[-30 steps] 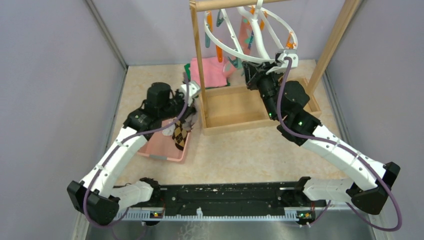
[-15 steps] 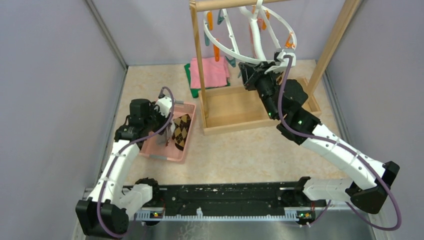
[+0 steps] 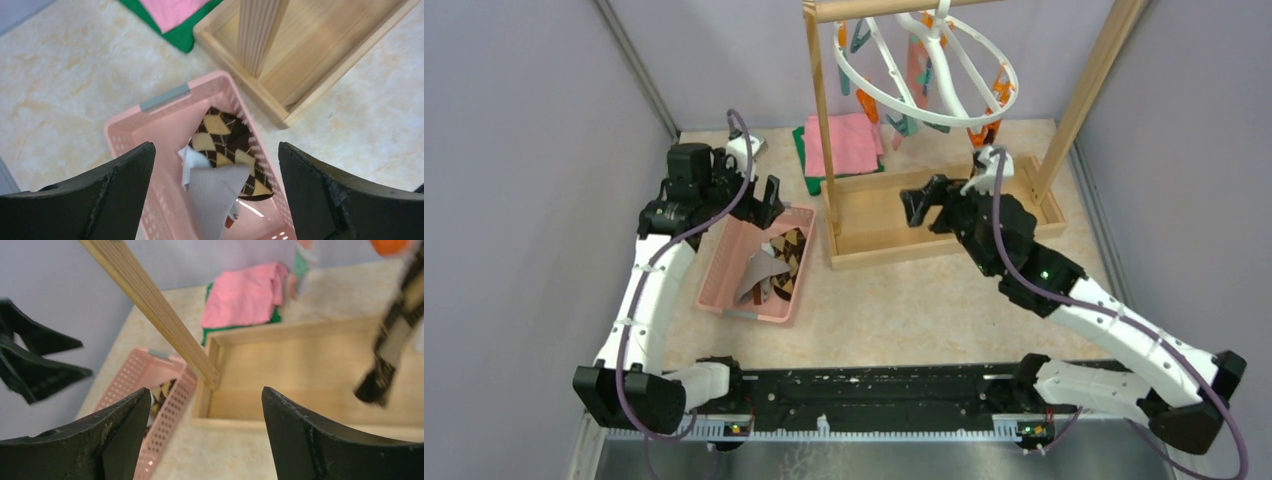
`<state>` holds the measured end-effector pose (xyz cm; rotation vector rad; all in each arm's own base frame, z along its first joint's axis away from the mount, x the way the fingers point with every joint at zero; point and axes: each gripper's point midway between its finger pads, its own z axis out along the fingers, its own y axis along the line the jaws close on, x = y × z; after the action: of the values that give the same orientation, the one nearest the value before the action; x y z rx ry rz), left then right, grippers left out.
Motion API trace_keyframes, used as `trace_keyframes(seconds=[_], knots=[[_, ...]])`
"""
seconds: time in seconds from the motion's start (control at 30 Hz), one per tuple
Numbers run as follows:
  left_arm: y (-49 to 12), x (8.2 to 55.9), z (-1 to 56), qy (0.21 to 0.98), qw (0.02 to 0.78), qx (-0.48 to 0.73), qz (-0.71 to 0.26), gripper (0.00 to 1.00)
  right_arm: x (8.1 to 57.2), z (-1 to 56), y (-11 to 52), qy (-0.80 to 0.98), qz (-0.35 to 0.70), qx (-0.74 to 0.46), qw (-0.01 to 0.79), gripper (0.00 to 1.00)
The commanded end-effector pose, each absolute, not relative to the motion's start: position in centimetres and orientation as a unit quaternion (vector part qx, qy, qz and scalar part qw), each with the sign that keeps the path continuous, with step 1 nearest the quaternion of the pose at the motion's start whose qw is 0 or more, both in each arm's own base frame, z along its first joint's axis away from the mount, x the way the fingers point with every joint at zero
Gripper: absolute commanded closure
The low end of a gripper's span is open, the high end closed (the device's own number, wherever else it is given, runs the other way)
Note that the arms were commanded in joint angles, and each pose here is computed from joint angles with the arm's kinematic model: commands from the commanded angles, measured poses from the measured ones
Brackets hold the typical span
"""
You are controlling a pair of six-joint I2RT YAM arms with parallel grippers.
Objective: Remove the socks clipped to the hanger
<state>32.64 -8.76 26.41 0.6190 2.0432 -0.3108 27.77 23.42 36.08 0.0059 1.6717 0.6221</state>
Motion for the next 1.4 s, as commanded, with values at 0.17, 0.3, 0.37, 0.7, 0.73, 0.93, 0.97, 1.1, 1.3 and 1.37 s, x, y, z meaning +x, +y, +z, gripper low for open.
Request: trace_keyframes(seconds=[0.17, 0.3, 0.37, 0.7, 0.73, 0.93, 0.97, 1.1, 1.3, 1.37], knots=[[-12.4, 30.9, 32.4, 0.804, 0.475, 0.264, -0.242, 0.01, 25.8, 30.2, 12.6, 0.763, 0.123, 0.093, 0.628, 0.14], [-12.7, 30.2, 33.6, 0.797, 0.479, 0.266, -0.253, 0.01, 30.1, 29.7, 10.5, 0.768, 0.097, 0.115, 0.623, 0.13], [-12.8, 29.8, 33.9, 0.796, 0.478, 0.269, -0.256, 0.01, 32.4, 29.9, 10.0, 0.762, 0.086, 0.117, 0.631, 0.14], [-13.8, 27.8, 34.7, 0.777, 0.475, 0.293, -0.29, 0.01, 37.6, 29.6, 12.6, 0.753, 0.098, 0.09, 0.645, 0.9], [-14.0, 27.7, 34.7, 0.775, 0.474, 0.297, -0.295, 0.01, 37.3, 29.5, 12.6, 0.754, 0.101, 0.09, 0.643, 1.0], [-14.5, 27.6, 34.5, 0.764, 0.475, 0.309, -0.308, 0.01, 34.5, 29.2, 12.5, 0.755, 0.139, 0.094, 0.634, 1.0], [-14.5, 27.6, 34.4, 0.763, 0.475, 0.31, -0.31, 0.01, 34.0, 29.0, 12.8, 0.759, 0.149, 0.091, 0.627, 1.0], [-14.6, 27.4, 34.4, 0.759, 0.475, 0.317, -0.313, 0.01, 32.0, 28.0, 14.6, 0.775, 0.176, 0.069, 0.603, 1.0], [-15.0, 26.6, 35.4, 0.749, 0.478, 0.323, -0.326, 0.01, 29.8, 28.3, 17.9, 0.778, 0.229, 0.047, 0.583, 1.0], [-15.2, 26.4, 35.7, 0.746, 0.478, 0.324, -0.333, 0.01, 29.3, 28.6, 18.7, 0.779, 0.244, 0.042, 0.576, 1.0]])
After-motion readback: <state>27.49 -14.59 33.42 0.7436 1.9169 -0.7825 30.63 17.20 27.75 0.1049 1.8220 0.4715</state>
